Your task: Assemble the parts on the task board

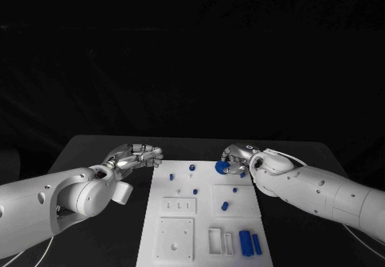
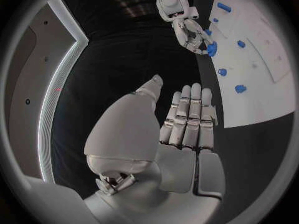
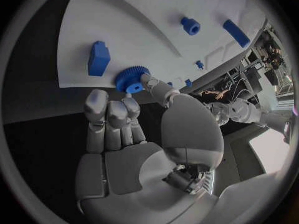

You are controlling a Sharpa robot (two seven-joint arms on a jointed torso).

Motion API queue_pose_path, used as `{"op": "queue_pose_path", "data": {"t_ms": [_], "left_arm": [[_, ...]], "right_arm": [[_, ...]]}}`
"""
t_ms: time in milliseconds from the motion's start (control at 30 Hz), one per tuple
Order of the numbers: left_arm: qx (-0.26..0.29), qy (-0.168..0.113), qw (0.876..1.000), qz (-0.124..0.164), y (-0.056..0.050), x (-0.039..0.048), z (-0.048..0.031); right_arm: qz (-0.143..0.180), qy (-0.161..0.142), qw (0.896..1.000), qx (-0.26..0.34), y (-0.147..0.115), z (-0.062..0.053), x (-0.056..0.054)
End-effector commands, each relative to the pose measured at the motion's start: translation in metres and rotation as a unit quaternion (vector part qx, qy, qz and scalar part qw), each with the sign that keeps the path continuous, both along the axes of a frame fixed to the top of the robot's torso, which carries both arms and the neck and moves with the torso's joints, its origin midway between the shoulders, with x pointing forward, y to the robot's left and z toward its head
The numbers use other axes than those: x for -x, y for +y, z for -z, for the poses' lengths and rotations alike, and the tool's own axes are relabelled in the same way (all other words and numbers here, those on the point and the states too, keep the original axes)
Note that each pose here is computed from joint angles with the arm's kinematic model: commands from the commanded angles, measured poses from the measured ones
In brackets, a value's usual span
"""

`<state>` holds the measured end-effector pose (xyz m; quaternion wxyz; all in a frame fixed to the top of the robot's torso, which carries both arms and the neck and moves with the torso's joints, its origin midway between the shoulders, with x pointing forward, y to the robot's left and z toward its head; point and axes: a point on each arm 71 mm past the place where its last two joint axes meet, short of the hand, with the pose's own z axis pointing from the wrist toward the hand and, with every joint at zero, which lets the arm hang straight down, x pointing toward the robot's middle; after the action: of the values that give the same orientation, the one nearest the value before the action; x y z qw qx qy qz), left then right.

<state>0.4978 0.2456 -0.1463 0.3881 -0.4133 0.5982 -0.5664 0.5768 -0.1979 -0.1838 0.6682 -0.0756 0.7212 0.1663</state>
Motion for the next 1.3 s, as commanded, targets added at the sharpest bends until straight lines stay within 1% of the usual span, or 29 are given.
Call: {"op": "queue_pose_path", "data": {"t_ms": [33,233,367,467,600,867,1033,1200,1300], "left_arm": [[0.003,-0.004,1.000,0.011,-0.003,0.0007,-0.0014],[0.003,-0.004,1.000,0.010,-0.002,0.0004,-0.0013],[0.003,-0.004,1.000,0.010,-0.002,0.0003,-0.0013],[0.003,-0.004,1.000,0.010,-0.002,0.0006,-0.0013],[0.003,-0.004,1.000,0.011,-0.002,0.0009,-0.0014],[0.003,-0.004,1.000,0.009,-0.002,0.0013,-0.0014],[0.002,-0.004,1.000,0.008,-0.001,0.0016,-0.0015],[0.003,-0.004,1.000,0.010,-0.002,0.0018,-0.0016],[0.003,-0.004,1.000,0.009,-0.001,0.0018,-0.0016]], "right_arm": [[-0.004,0.033,0.998,0.059,-0.001,0.025,0.007],[-0.014,0.019,0.996,0.081,0.004,0.036,0.012],[-0.014,0.020,0.996,0.085,0.003,0.039,0.013],[-0.014,0.019,0.996,0.086,0.003,0.039,0.013],[-0.018,0.007,0.996,0.091,0.005,0.038,0.014],[-0.021,0.003,0.996,0.086,0.006,0.036,0.018],[-0.026,-0.010,0.997,0.078,0.010,0.030,0.022],[-0.031,-0.053,0.995,0.076,0.022,0.013,0.025],[-0.030,-0.087,0.993,0.077,0.029,0.001,0.028]]}}
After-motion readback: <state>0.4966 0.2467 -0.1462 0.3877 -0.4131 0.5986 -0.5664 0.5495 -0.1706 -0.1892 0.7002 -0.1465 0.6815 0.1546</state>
